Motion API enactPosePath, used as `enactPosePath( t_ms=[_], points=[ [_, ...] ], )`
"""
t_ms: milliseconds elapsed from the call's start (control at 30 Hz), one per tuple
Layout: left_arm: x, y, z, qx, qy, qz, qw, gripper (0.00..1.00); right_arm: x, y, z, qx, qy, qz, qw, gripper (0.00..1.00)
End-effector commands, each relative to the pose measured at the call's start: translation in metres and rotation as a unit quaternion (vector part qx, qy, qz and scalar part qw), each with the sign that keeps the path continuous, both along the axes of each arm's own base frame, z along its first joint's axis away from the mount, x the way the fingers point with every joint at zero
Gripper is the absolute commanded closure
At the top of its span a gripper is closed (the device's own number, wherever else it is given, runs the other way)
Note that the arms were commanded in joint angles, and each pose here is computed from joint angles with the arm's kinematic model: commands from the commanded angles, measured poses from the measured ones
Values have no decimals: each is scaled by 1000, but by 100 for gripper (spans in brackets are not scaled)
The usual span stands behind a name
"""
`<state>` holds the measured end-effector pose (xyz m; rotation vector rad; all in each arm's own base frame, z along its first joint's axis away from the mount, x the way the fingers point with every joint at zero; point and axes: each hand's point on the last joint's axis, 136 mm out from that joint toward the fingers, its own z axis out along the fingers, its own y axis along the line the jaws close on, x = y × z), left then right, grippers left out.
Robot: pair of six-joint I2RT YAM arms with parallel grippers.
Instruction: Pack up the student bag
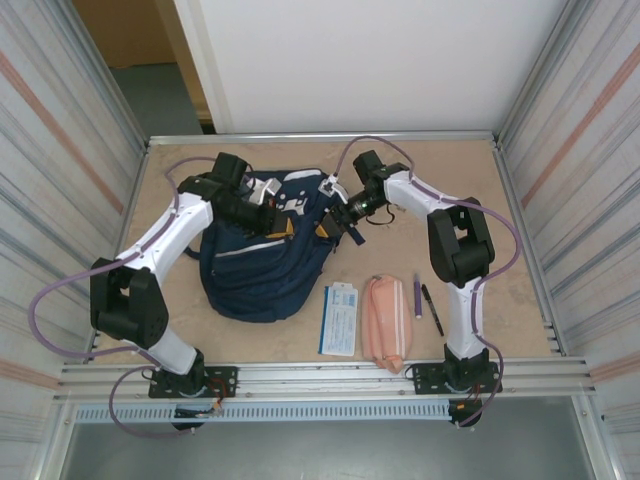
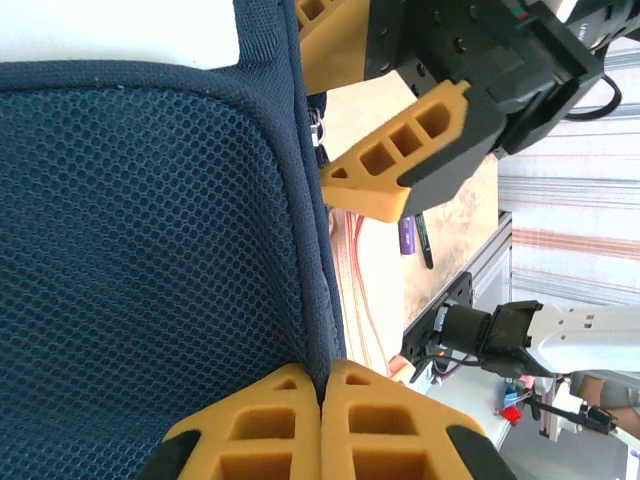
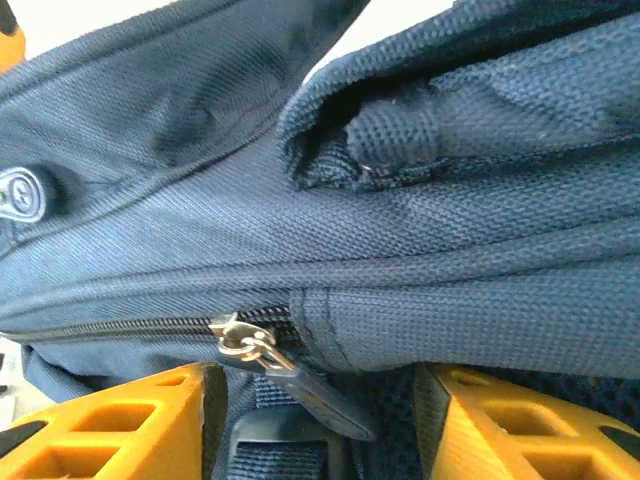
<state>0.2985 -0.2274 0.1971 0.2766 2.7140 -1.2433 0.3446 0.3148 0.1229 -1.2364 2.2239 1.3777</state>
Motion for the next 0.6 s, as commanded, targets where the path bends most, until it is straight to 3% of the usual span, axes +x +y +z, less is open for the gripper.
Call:
enactPosePath(
  t_ms=[0,200,433,567],
  points=[
    [-6,-13,40,-53,-45,-41,997,100,-8,0,-7,2,18,10,1000,53],
    [-6,-13,35,-52,-40,-44,997,100,7,-8,7,24,-9,-17,1000,76],
    [-5,-11,32,-47,-40,-42,997,100,9,-11,14,25,-29,-28,999,90],
    [-3,-10,29,-45,-37,-39,998,100,8,-12,18,29,-42,-36,998,91]
  ],
)
